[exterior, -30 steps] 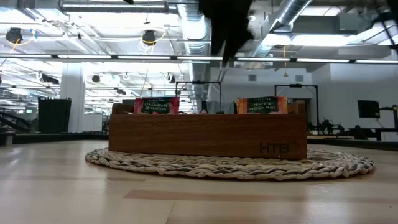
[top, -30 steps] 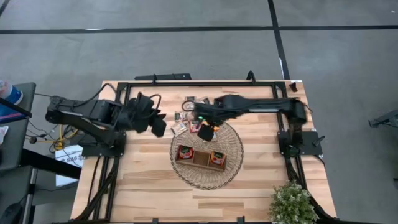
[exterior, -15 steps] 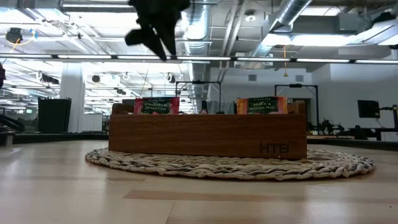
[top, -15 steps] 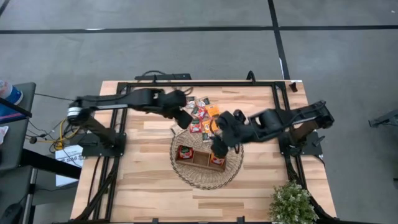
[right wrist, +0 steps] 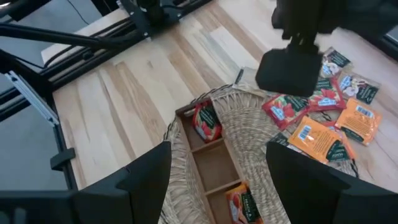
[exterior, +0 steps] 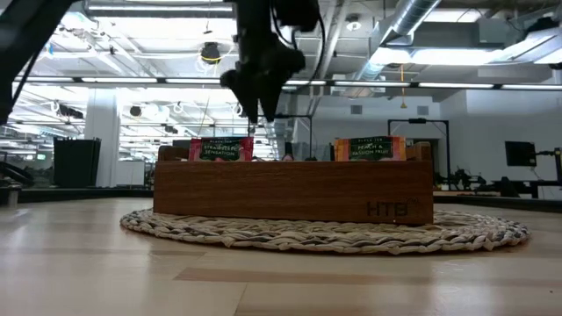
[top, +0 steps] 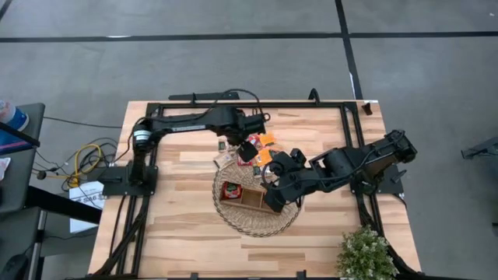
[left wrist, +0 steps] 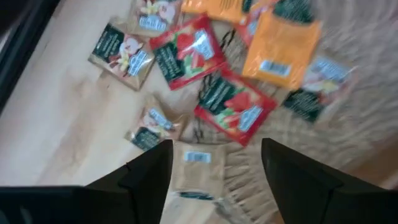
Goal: Pick & Place Tea
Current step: Put the red tea bag into the left section of the wooden organizer
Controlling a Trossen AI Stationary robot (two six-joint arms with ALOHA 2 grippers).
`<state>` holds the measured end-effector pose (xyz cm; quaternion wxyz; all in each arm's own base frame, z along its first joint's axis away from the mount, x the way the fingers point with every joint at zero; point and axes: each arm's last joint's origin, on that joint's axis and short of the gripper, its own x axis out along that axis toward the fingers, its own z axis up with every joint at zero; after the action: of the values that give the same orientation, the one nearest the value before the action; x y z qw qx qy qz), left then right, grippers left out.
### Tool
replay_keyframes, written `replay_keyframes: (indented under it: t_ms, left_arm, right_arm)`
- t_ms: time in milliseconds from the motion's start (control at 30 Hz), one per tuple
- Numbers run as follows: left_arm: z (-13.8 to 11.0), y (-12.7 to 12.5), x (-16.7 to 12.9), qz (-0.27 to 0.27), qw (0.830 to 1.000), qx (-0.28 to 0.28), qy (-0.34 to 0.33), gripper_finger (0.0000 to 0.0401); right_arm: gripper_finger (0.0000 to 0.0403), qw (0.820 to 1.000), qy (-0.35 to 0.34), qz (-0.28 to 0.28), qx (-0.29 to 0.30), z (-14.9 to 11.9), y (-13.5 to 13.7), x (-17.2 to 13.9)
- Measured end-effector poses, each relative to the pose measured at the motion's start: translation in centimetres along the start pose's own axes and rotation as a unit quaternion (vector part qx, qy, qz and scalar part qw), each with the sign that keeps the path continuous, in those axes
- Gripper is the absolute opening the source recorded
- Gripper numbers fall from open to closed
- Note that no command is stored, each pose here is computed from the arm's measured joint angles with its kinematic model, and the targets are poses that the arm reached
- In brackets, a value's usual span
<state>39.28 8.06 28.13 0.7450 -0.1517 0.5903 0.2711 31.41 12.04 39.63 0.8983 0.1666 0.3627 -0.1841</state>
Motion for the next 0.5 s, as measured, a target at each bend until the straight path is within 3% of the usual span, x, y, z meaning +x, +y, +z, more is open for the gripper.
replay_keyframes:
  t_ms: [233, 500]
  left_arm:
    - [0.2, -0.7, 2.7, -0.004, 0.996, 0.077, 0.045, 0.0245]
    - [0.8, -1.7, 6.6, 0.000, 0.993, 0.103, 0.063, 0.0245]
  right_arm:
    - [0.0255, 1.000, -0.001, 0.001, 0.004, 0.0, 0.0, 0.0]
    - [0.0255, 1.000, -0.002, 0.001, 0.010, 0.2, -0.1, 0.1]
